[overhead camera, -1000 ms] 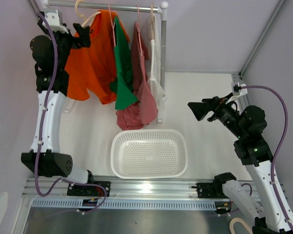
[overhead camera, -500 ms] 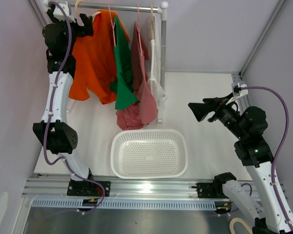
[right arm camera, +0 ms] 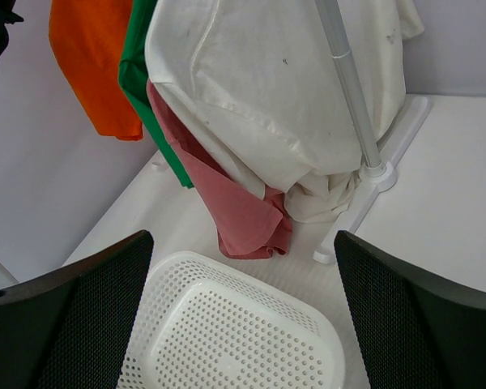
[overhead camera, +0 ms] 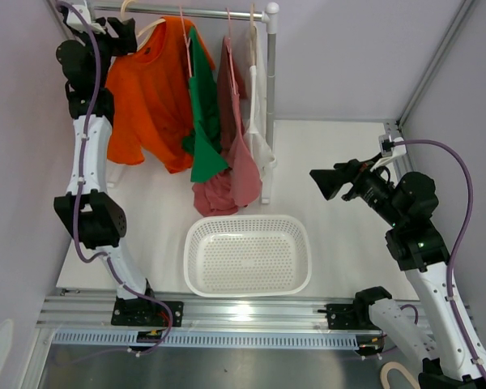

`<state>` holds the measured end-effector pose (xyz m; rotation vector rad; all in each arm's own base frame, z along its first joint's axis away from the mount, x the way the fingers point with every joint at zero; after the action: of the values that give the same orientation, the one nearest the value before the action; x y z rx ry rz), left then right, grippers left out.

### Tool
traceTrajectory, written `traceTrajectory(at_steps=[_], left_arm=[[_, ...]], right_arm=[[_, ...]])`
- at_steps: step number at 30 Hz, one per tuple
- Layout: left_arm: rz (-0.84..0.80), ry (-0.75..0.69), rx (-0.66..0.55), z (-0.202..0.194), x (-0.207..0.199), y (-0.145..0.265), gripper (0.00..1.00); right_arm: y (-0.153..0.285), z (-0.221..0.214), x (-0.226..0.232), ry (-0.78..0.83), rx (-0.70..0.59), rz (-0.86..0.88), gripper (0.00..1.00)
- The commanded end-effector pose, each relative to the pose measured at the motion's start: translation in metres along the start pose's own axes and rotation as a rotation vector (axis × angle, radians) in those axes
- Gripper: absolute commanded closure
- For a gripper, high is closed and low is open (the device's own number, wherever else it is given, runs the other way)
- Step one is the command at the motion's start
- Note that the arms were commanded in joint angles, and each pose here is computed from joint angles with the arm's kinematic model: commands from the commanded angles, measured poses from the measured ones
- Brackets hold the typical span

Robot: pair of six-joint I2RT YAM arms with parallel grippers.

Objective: Remove the t-shirt from the hanger

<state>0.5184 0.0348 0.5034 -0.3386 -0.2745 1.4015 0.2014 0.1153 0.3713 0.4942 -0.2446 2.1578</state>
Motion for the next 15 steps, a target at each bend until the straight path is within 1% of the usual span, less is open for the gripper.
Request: traceTrajectory(at_steps=[1,3,5,9,12,13,15], left_arm=[[-0.061,0.02,-0.094,0.026,-0.004,-0.004,0.21],[-0.093,0.024,-0.094,0.024,-0.008,-0.005,0.22],[-0.107,0.027,-0.103,0.026,-0.009,-0.005,0.28],[-0.132,0.038,-0.113,0.029,-0.013,-0.005,0.35],[-0.153,0.047,-0.122,0.03,-0.015,-0.006,0.45],[-0.161,0.049,-0.124,0.03,-0.017,-0.006,0.52],[-0.18,0.054,-0.13,0.032,-0.019,-0.006,0.58]], right_arm=[[-0.001,0.006,0.004,0.028,-0.024,0.026,0.01],[-0.001,0.006,0.004,0.025,-0.024,0.025,0.01],[-0.002,0.004,0.003,0.02,-0.017,0.025,0.01],[-0.002,0.003,0.004,0.009,-0.013,0.033,0.0],[-0.002,0.004,0.005,0.013,-0.013,0.037,0.01],[-0.001,0.004,0.006,0.013,-0.013,0.04,0.01],[-0.001,0.005,0.007,0.01,-0.015,0.043,0.01]])
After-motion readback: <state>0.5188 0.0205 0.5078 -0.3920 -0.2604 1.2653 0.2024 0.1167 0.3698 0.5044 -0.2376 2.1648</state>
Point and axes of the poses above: each gripper's point midway between its finger pads, its own y axis back along the fingers, its own x axis along the line the jaws close on, z = x × y, the point moved 6 cm from there along y, back along the fingers, and after that the axes turned 1 degree about -y, right-handed, at the moved point
